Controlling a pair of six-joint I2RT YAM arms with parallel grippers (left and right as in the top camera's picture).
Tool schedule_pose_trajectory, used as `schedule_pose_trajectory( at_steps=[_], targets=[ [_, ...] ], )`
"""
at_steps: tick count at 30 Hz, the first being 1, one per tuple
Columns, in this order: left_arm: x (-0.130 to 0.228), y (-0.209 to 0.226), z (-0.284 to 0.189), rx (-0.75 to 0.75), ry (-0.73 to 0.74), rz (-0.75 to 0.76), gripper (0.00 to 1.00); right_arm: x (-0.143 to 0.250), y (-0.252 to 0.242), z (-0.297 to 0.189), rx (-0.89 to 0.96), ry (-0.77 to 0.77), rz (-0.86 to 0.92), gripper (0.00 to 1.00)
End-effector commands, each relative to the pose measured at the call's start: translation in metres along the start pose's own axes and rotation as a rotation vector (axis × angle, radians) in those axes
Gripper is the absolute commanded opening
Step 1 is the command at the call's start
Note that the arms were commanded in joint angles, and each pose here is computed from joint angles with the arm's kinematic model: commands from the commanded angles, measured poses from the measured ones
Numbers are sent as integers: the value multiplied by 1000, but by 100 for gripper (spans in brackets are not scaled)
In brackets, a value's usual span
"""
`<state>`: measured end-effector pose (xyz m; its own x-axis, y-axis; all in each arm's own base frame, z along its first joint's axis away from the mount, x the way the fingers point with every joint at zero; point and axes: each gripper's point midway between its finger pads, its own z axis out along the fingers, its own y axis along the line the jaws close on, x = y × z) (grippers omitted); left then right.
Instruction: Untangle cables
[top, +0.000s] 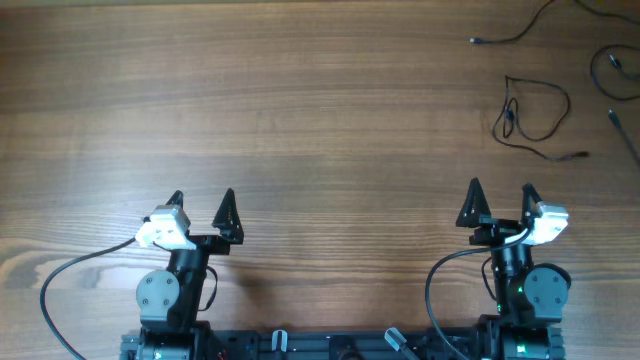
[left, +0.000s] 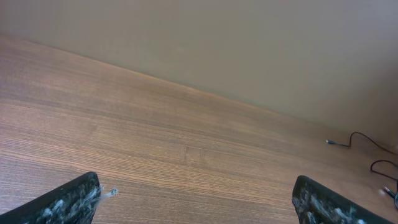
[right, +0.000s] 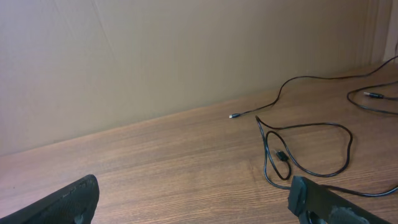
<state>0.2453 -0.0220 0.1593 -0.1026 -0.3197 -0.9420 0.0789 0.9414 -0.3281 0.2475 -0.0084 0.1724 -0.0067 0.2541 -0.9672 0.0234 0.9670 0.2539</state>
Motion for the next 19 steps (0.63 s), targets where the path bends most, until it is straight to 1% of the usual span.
schedule_pose_trajectory(
  at_steps=[1,19],
  targets=[
    [2,0,0,8,3,23,100,-5,-1,-1,10,-22,-18,100],
    [4,0,1,5,12,22,100,-5,-1,-1,10,-22,-18,100]
  ],
)
